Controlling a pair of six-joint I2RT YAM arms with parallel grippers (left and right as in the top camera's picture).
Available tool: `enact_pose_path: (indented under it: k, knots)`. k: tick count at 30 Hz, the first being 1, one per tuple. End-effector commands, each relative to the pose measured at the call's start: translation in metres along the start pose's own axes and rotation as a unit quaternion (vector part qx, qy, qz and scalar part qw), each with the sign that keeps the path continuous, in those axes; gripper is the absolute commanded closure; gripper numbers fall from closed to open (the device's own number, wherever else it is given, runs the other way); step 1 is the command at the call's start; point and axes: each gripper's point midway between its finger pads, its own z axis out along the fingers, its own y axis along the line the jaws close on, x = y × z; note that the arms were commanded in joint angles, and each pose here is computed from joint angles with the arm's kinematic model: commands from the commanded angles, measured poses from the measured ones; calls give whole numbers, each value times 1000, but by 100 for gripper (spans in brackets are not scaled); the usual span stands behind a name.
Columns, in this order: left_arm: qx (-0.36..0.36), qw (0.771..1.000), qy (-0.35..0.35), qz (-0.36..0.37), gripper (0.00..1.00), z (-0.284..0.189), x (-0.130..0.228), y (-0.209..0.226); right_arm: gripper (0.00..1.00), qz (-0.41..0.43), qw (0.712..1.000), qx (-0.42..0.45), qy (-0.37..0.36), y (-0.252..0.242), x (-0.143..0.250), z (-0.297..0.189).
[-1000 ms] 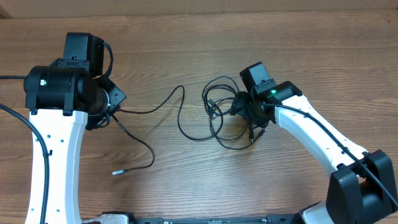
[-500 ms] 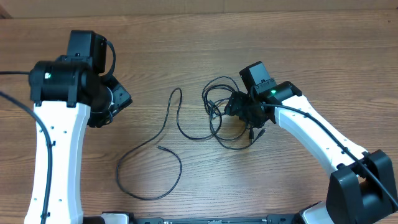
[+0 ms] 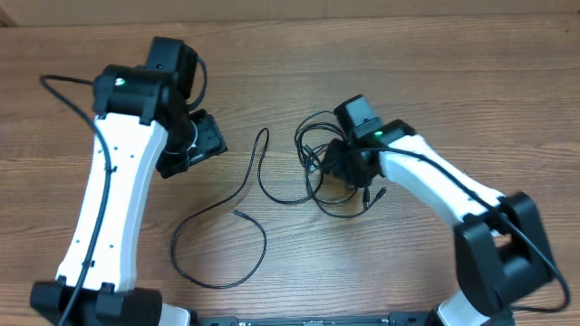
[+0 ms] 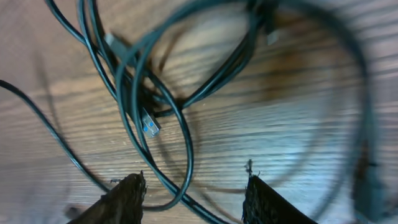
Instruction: Untangle cables
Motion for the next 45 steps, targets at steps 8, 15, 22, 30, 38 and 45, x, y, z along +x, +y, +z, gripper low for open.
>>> enact_pose_path:
  k: [8, 15, 22, 30, 38, 45]
  knots:
    - [-22, 999, 37, 15, 33, 22, -4, -6, 55, -31, 999, 4, -21, 24, 11, 26]
    - [-22, 999, 38, 25, 34, 22, -4, -6, 56, -12, 999, 35, -29, 11, 7, 34]
    - [-22, 999, 38, 25, 34, 22, -4, -6, 57, -5, 998, 60, -13, -1, 12, 50]
    - [-22, 999, 37, 25, 34, 22, -4, -6, 71, -5, 998, 65, -12, -4, 12, 54]
    - [-28, 999, 33, 25, 34, 22, -5, -4, 96, -6, 998, 59, -18, 2, 4, 44]
    - [-28, 999, 33, 25, 33, 22, -5, -4, 96, -29, 998, 38, -40, 22, -15, -5]
